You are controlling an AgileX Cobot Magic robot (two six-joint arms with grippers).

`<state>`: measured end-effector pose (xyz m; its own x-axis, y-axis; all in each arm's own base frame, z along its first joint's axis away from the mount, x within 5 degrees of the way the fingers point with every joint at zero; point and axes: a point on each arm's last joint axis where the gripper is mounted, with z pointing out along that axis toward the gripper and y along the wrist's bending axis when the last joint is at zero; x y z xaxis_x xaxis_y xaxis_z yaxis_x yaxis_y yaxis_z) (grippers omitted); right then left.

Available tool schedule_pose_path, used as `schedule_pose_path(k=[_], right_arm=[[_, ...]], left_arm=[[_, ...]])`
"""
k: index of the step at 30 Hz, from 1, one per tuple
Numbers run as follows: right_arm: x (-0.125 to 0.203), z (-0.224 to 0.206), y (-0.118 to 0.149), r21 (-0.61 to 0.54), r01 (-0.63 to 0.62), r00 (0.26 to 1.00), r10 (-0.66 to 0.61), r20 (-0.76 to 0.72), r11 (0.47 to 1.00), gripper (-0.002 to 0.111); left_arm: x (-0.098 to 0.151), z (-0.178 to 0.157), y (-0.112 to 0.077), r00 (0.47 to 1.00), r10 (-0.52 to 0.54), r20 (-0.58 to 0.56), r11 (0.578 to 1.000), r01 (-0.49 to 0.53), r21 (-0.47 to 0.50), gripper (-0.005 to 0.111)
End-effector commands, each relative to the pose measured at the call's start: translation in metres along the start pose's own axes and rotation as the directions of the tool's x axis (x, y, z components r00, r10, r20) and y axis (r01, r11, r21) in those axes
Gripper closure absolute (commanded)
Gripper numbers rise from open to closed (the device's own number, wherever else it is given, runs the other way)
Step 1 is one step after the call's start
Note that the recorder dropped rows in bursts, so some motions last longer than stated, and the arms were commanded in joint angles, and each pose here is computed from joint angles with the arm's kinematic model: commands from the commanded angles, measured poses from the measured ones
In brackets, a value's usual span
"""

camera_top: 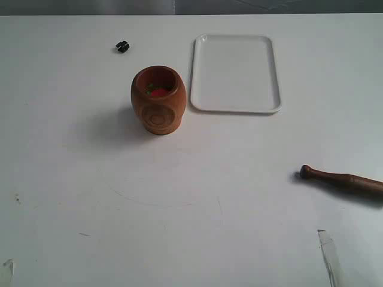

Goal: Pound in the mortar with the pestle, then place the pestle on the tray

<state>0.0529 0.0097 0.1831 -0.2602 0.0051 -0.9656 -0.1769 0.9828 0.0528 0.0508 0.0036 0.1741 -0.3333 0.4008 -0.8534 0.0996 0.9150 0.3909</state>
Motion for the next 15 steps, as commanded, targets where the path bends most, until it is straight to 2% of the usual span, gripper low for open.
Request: schedule_pose_path(k=[1,9,11,13,15], right_arm=[[0.0,0.0,0.0,0.006,-0.004,1.0,0.004,0.007,1.0,0.108],[0.0,0.0,0.0,0.005,-0.002,1.0,0.001,0.009,1.0,0.108],[0.0,0.0,-0.001,0.017,0.047,0.999,-0.047,0.013,0.999,0.108],[-0.004,0.0,-0.002,0.034,0.113,0.992,-0.115,0.047,0.993,0.108],[-0.013,-0.001,-0.001,0.034,0.135,0.979,-0.139,0.146,0.99,0.108]], left_arm=[[0.0,0.0,-0.001,1.0,-0.012,0.007,1.0,0.012,0.008,0.107],[0.0,0.0,-0.001,1.0,-0.012,0.007,1.0,0.012,0.008,0.107],[0.0,0.0,-0.001,1.0,-0.012,0.007,1.0,0.012,0.008,0.107],[0.0,0.0,-0.001,1.0,-0.012,0.007,1.0,0.012,0.008,0.107],[0.0,0.0,-0.001,1.0,-0.012,0.007,1.0,0.012,0.008,0.107]])
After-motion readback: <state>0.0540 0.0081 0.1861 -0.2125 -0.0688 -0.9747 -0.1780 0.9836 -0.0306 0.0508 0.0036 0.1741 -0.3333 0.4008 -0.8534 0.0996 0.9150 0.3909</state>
